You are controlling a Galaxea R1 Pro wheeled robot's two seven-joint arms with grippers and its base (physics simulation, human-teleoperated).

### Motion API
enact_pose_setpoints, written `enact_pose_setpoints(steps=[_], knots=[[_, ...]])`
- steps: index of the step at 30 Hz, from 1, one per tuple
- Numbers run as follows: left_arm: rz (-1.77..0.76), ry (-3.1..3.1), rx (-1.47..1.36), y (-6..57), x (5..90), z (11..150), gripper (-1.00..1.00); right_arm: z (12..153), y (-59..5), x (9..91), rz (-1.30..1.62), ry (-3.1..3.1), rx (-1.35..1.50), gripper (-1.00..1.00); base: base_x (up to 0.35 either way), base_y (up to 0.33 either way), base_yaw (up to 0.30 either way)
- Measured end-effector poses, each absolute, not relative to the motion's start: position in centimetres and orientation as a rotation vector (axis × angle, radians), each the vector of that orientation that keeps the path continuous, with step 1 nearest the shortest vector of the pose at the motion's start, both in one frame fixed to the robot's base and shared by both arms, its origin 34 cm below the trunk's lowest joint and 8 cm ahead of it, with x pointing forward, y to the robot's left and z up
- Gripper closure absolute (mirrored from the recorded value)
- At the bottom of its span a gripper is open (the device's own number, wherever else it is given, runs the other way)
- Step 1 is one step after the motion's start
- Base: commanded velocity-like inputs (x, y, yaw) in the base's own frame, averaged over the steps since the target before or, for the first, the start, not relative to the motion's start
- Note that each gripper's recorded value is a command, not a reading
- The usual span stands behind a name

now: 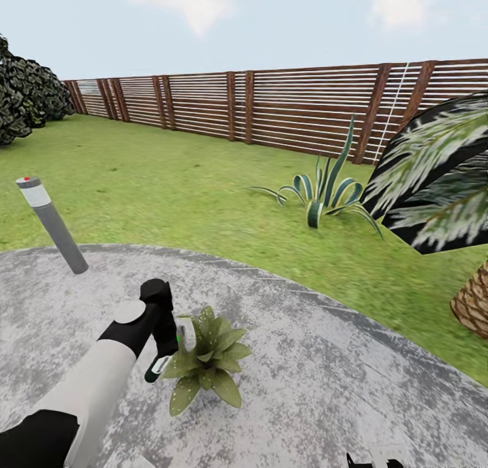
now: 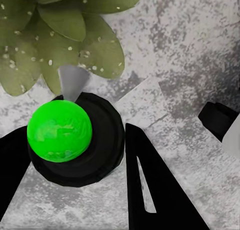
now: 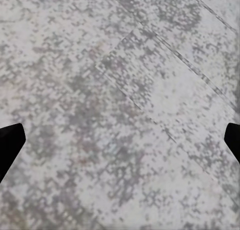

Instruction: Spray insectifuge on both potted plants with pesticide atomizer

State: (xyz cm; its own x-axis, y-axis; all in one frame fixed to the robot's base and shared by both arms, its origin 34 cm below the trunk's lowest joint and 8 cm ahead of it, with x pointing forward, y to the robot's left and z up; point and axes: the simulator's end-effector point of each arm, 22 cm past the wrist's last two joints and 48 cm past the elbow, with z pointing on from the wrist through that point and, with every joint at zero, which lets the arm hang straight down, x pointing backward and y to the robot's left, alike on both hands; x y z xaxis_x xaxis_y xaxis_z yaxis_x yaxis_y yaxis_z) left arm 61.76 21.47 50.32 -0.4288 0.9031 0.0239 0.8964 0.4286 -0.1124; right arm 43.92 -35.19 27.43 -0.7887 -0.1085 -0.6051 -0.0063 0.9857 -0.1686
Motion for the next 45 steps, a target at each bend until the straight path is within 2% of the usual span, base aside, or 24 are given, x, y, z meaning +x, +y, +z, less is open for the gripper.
enact_pose_setpoints(steps=[9,25,29,37,45], knots=[[0.075,-2.584,-1.602,24.7,61.7,50.2,1.0,27.4,-35.1,43.9,-0.205,2.473,-0.082,-1.0,0.0,0.0,-0.002],[0.101,-2.581,-1.645,23.2,62.0,50.5,1.0,27.4,-35.1,43.9,-0.205,2.473,-0.082,-1.0,0.0,0.0,0.0],[0.114,-2.498,-1.76,23.6,61.7,50.2,1.0,27.4,-35.1,43.9,-0.205,2.474,-0.082,-1.0,0.0,0.0,0.0],[0.122,-2.474,-1.799,23.8,61.7,50.2,1.0,27.4,-35.1,43.9,-0.205,2.474,-0.082,-1.0,0.004,0.0,0.0],[0.12,-2.474,-1.805,23.5,61.8,50.3,1.0,27.4,-35.1,43.9,-0.205,2.473,-0.082,-1.0,0.254,0.058,0.0]])
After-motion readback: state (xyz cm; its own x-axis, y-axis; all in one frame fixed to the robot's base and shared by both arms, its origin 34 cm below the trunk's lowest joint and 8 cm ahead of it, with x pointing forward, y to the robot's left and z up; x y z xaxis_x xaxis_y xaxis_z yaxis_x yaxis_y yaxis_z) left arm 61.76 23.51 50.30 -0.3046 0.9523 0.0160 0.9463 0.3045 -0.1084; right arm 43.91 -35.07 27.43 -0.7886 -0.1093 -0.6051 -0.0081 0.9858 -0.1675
